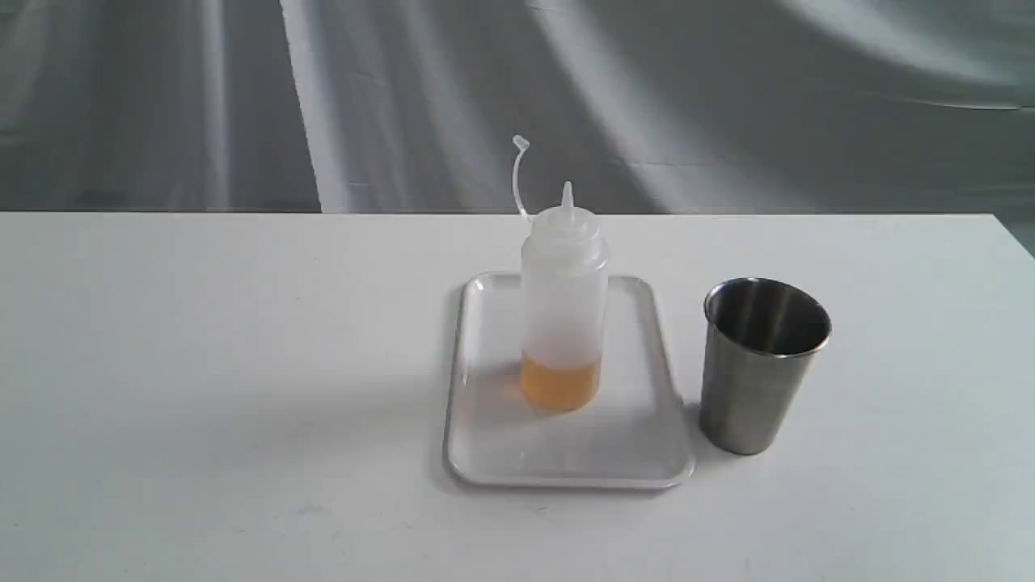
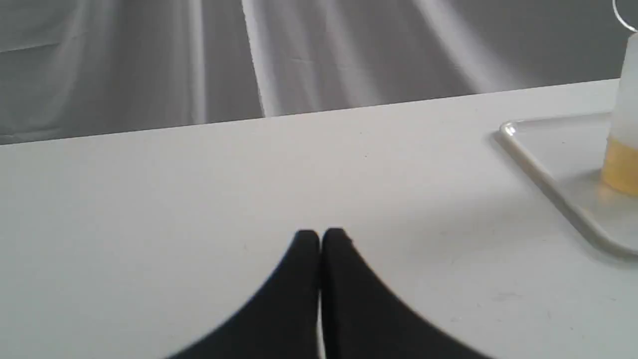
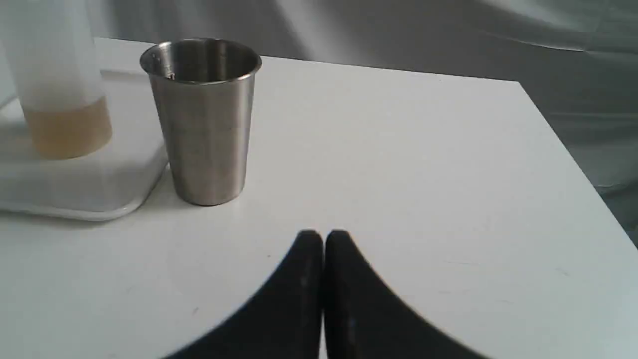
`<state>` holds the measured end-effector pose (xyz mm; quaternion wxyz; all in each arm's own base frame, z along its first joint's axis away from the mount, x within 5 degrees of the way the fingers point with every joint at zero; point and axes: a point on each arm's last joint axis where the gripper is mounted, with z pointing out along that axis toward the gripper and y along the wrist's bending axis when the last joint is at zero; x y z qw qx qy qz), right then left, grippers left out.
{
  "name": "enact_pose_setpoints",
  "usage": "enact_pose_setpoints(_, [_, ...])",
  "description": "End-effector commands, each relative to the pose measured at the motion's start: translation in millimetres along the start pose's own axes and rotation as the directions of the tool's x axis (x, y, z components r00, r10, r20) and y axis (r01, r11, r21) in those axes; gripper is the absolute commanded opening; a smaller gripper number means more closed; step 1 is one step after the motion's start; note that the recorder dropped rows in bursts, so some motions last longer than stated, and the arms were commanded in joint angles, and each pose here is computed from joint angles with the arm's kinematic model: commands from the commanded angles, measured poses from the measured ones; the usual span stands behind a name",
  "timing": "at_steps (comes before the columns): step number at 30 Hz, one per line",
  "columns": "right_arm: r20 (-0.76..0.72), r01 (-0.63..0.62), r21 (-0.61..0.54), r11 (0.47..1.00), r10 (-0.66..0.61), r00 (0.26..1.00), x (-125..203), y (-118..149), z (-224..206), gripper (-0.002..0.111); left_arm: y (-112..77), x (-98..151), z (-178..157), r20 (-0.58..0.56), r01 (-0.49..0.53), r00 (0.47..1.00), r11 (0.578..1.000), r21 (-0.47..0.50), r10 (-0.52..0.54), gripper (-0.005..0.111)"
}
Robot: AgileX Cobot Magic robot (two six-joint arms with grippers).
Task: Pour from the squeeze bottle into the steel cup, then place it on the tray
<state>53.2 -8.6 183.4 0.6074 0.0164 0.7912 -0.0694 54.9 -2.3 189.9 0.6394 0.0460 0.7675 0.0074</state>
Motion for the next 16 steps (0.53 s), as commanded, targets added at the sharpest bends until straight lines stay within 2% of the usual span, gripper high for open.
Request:
enact_pose_setpoints(1, [0.002, 0.005, 0.009, 1.0, -0.005, 1.0, 0.9, -0.5, -0.1, 0.0, -0.4, 0.7, 0.2, 0.005, 0.004, 1.0, 1.0, 0.006, -0.004, 0.0])
enact_pose_setpoints(16, [0.002, 0.001, 0.009, 1.0, -0.001, 1.0, 0.9, -0.5, -0.1, 0.0, -0.4, 0.7, 0.2, 0.005, 0.004, 1.0, 1.0, 0.006, -0.004, 0.0])
